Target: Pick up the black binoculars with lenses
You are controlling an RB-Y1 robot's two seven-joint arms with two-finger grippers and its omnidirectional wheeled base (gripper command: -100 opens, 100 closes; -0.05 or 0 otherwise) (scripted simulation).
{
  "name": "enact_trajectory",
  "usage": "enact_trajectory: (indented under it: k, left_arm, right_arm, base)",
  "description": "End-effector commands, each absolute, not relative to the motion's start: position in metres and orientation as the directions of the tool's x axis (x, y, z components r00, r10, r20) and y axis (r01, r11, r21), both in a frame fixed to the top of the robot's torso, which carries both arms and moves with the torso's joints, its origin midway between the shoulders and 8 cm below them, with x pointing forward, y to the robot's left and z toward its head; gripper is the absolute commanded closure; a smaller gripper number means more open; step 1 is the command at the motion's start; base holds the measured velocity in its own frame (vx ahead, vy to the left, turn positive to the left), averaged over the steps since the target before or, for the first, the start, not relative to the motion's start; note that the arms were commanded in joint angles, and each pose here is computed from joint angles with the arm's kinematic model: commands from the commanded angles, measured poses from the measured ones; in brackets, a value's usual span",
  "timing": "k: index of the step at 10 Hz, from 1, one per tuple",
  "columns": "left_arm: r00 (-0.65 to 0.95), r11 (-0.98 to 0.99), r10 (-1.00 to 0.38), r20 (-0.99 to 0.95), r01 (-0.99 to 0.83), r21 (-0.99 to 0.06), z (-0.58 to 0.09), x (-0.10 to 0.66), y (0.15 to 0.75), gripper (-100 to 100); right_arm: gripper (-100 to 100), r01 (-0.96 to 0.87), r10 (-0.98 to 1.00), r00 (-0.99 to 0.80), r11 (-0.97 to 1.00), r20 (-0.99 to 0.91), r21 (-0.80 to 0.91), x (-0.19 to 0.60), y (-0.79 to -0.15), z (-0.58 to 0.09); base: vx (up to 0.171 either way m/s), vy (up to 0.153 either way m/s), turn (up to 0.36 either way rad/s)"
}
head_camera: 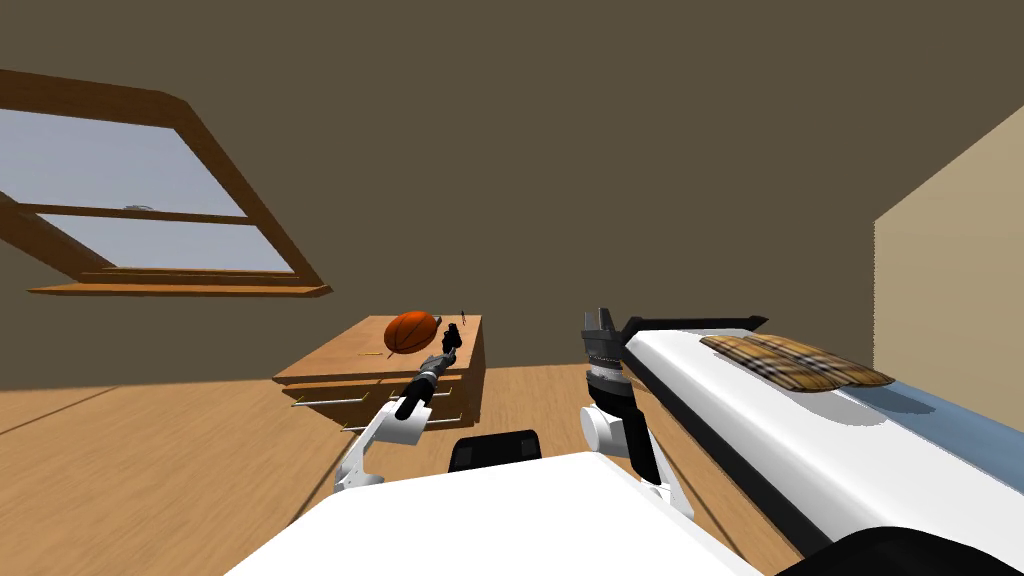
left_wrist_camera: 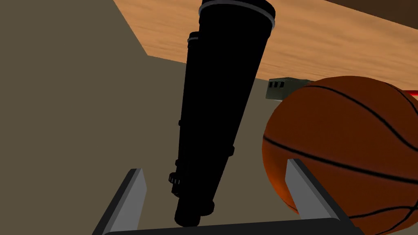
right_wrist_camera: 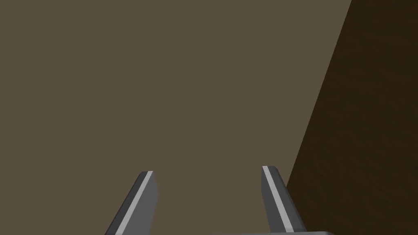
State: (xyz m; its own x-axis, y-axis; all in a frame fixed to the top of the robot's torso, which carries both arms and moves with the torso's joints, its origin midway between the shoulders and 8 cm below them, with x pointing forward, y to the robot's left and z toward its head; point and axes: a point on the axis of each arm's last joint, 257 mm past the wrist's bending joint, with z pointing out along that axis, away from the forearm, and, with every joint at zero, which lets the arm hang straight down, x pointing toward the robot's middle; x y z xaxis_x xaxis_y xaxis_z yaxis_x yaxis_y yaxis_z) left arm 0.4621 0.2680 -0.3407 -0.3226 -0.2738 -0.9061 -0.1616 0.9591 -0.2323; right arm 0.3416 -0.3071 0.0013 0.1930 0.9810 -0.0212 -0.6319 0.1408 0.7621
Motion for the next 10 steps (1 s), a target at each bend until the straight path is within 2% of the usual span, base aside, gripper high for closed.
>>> enact_trajectory:
  k: [1,2,4,5,7,8,10]
  left_arm:
    - [-0.323,0.959,-0.274,-0.906,-0.162,-0.232,-0.341,0.462,0.268,0]
    - [-0.283,0.965,-0.238,-0.929,-0.174,-0.194,-0.329,0.478,0.297,-100]
    - [-0.317,0.958,-0.262,-0.912,-0.199,-0.206,-0.351,0.472,0.302,-100]
    - [-0.27,0.964,-0.222,-0.937,-0.205,-0.169,-0.333,0.49,0.33,-100]
    - [-0.308,0.954,-0.253,-0.917,-0.236,-0.184,-0.359,0.481,0.337,-100]
    - [-0.256,0.96,-0.207,-0.944,-0.237,-0.146,-0.334,0.5,0.365,-100]
    - [-0.298,0.947,-0.249,-0.921,-0.274,-0.167,-0.363,0.49,0.373,-100]
  right_arm:
    - [0,-0.632,0.981,0.193,0.141,-0.021,0.762,0.342,-0.307,0.001]
    - [0,-0.632,0.981,0.193,0.141,-0.021,0.762,0.342,-0.307,0.001]
    - [0,-0.632,0.981,0.193,0.141,-0.021,0.762,0.342,-0.307,0.001]
    - [0,-0.632,0.981,0.193,0.141,-0.021,0.762,0.342,-0.307,0.001]
    - [0,-0.632,0.981,0.193,0.141,-0.021,0.762,0.342,-0.307,0.001]
    - [0,-0.632,0.981,0.193,0.141,-0.021,0.762,0.342,-0.307,0.001]
    - [0,-0.632,0.981,0.193,0.141,-0.021,0.762,0.342,-0.307,0.001]
  base:
    - [0.016,-0.002,0.003]
    - [-0.073,-0.029,-0.284]
    - [-0.074,-0.026,-0.078]
    - [-0.092,-0.027,-0.23]
    - [-0.07,-0.03,-0.09]
    - [-0.082,-0.039,-0.247]
    - [-0.061,-0.024,-0.077]
